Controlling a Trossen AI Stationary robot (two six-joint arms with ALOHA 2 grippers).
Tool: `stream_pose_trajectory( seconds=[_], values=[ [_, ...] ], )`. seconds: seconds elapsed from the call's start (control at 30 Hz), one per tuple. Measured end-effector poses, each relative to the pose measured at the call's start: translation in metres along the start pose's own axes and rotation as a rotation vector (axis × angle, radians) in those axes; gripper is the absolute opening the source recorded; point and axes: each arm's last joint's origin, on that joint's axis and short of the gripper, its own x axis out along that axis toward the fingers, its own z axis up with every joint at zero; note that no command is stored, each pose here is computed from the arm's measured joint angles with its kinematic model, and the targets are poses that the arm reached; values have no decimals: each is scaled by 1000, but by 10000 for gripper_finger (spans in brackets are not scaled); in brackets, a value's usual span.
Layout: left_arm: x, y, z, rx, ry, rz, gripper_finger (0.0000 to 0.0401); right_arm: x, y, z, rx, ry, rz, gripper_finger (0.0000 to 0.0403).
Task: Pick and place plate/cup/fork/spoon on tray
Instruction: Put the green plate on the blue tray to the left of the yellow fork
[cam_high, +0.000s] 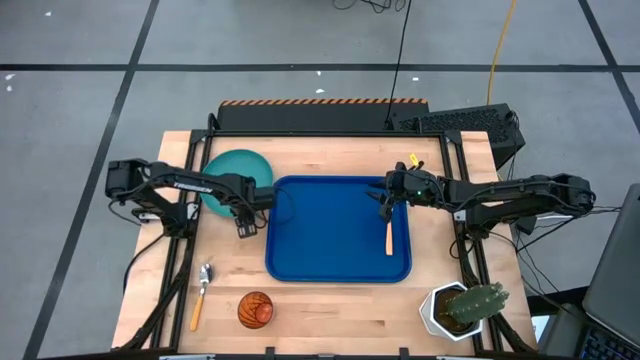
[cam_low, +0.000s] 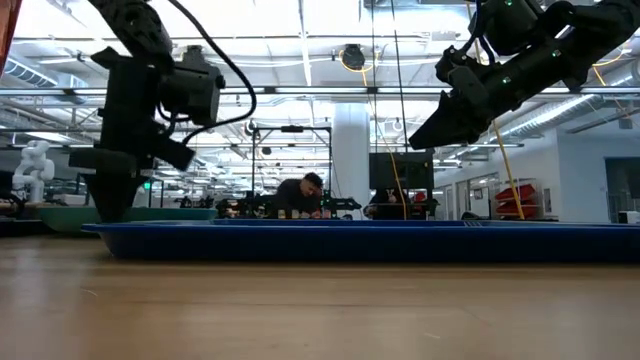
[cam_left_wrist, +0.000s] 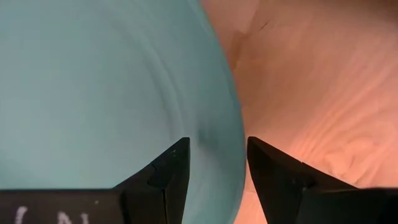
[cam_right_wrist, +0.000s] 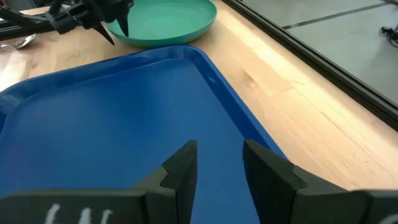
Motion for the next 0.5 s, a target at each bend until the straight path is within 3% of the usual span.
stream_pose_trajectory(
  seconds=[0.17,0.33,0.5],
  values=[
    [1,0,0,-5,7,1,139,0,0,0,-2,2,0,121],
    [1,4,-2,-16,34,27,25,0,0,-1,-4,13,-2,121],
    [-2,7,-2,-21,47,57,12,0,0,-2,-2,16,-2,121]
  ],
)
